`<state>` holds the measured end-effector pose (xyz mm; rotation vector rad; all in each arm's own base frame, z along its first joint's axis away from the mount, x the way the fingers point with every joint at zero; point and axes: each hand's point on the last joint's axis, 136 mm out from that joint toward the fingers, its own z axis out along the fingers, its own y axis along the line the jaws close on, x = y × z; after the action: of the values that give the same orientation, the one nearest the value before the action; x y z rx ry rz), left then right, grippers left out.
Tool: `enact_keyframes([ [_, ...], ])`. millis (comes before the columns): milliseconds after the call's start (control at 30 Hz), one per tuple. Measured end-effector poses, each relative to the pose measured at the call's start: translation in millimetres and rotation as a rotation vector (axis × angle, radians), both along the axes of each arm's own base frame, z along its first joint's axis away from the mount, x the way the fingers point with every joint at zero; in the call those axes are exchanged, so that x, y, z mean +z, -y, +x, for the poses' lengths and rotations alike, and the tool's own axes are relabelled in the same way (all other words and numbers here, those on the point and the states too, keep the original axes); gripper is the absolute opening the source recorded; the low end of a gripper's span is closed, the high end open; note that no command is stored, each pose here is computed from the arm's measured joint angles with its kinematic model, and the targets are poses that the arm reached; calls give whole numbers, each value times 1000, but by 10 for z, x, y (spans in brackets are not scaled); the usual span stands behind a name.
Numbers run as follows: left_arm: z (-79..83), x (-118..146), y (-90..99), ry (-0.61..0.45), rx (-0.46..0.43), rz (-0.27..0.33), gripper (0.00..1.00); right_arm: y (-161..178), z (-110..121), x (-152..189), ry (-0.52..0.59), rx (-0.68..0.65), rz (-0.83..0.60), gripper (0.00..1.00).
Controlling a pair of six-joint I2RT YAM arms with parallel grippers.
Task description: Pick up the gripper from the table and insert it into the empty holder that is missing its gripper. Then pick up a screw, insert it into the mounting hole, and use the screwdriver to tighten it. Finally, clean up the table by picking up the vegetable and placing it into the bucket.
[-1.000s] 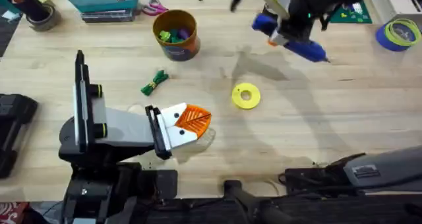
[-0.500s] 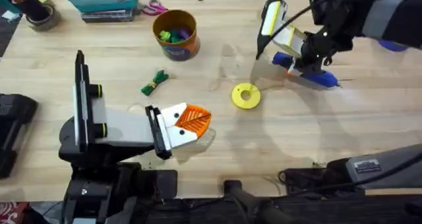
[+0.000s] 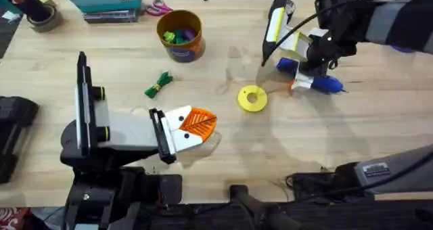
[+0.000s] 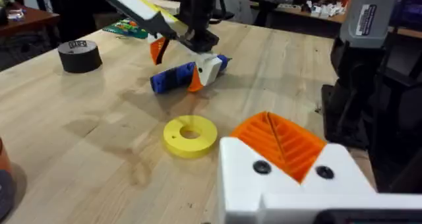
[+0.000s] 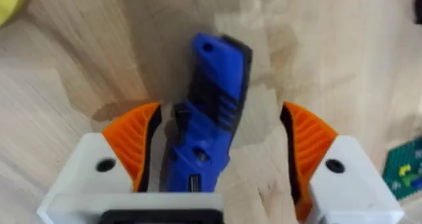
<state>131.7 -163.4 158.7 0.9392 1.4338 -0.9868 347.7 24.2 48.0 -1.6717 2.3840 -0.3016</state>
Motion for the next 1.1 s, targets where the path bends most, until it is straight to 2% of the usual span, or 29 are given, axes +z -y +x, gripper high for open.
enact_keyframes([
  [100,0,0,0,0,0,0,4,-5,20,145,44,-39,17,996],
  [133,0,0,0,6,0,2,52,-6,32,240,73,-57,27,996],
  [167,2,0,-1,7,1,3,162,-7,45,341,104,-75,38,996],
  [333,5,0,-2,5,3,2,933,-18,144,1059,349,-236,155,996],
  [367,6,0,-2,5,3,2,971,-20,158,1224,406,-285,197,996],
  [500,12,3,-4,9,7,3,985,-12,79,1758,563,-477,372,996],
  [700,128,141,-45,42,73,-25,985,21,-226,2254,668,-710,607,996],
  [833,242,216,-107,3,155,-51,985,49,-494,2372,666,-829,708,996],
  [933,335,367,-201,-45,258,-51,985,73,-714,2340,630,-894,731,996],
  [1033,400,597,-314,-82,359,-24,985,92,-899,2275,591,-933,727,997],
  [1100,451,740,-408,-134,433,18,985,104,-1009,2223,564,-952,716,996],
])
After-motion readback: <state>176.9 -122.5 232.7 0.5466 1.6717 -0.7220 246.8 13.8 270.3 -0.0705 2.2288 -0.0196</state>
